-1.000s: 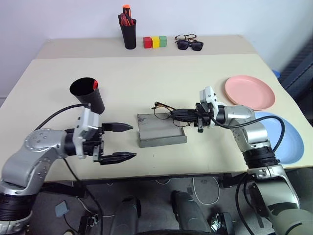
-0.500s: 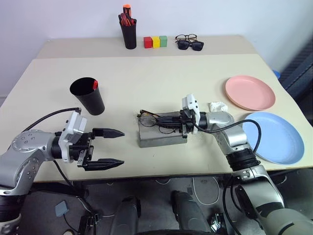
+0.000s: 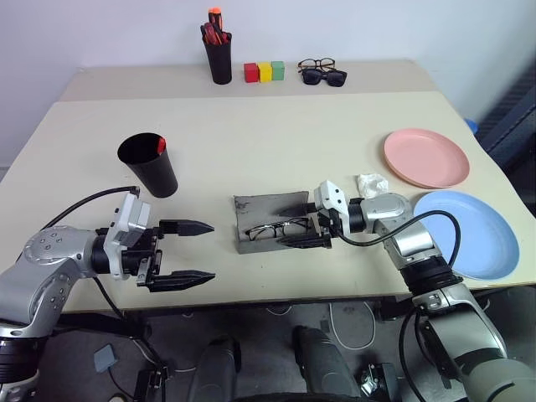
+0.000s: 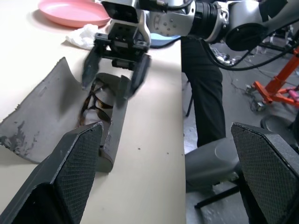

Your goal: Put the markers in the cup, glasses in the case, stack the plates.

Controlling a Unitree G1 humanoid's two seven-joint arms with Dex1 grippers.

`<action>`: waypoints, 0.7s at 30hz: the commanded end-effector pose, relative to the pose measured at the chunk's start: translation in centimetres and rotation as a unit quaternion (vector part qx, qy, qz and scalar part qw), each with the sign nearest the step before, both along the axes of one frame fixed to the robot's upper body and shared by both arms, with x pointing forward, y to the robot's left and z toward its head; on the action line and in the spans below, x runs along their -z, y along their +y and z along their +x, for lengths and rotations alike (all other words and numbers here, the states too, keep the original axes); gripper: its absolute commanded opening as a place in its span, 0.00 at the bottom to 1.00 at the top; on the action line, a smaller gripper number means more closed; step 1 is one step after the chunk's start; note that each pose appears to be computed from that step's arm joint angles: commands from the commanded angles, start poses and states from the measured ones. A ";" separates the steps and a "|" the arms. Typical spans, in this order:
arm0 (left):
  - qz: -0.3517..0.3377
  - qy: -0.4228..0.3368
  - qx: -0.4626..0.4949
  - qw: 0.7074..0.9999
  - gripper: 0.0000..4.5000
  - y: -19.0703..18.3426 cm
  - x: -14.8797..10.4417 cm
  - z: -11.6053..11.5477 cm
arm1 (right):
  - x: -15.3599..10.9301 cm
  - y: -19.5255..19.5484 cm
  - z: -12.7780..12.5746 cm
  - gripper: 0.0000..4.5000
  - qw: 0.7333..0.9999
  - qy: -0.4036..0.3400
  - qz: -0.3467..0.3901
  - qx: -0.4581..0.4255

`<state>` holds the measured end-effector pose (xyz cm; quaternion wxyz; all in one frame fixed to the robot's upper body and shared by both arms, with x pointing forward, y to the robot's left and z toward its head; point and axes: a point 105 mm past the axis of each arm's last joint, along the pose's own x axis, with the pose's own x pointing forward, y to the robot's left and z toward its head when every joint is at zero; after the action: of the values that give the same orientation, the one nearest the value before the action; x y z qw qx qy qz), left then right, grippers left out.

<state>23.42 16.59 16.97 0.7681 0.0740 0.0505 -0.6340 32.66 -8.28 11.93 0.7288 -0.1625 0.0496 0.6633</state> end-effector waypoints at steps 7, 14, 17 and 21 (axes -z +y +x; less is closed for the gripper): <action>0.004 -0.099 -0.130 0.986 0.91 -2.0 -1.0 7.1 | -5.2 -6.4 -3.6 0.89 0.991 -0.063 0.052 0.110; 0.013 -0.119 -0.160 0.980 0.28 -5.3 -0.9 12.0 | -2.2 -13.1 -8.8 0.89 0.965 -0.065 -0.044 0.249; 0.024 -0.144 -0.168 0.975 0.01 -7.2 -1.6 14.1 | -0.7 -14.8 -10.8 0.89 0.952 -0.062 -0.079 0.288; 0.078 -0.205 -0.151 0.964 0.01 -9.2 -2.5 16.2 | 0.0 -15.7 -12.3 0.89 0.938 -0.063 -0.081 0.331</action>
<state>39.06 7.84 18.47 0.8513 0.2076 -0.0257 -0.4812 20.39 -24.11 10.50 0.8890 -0.2115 0.1400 0.3813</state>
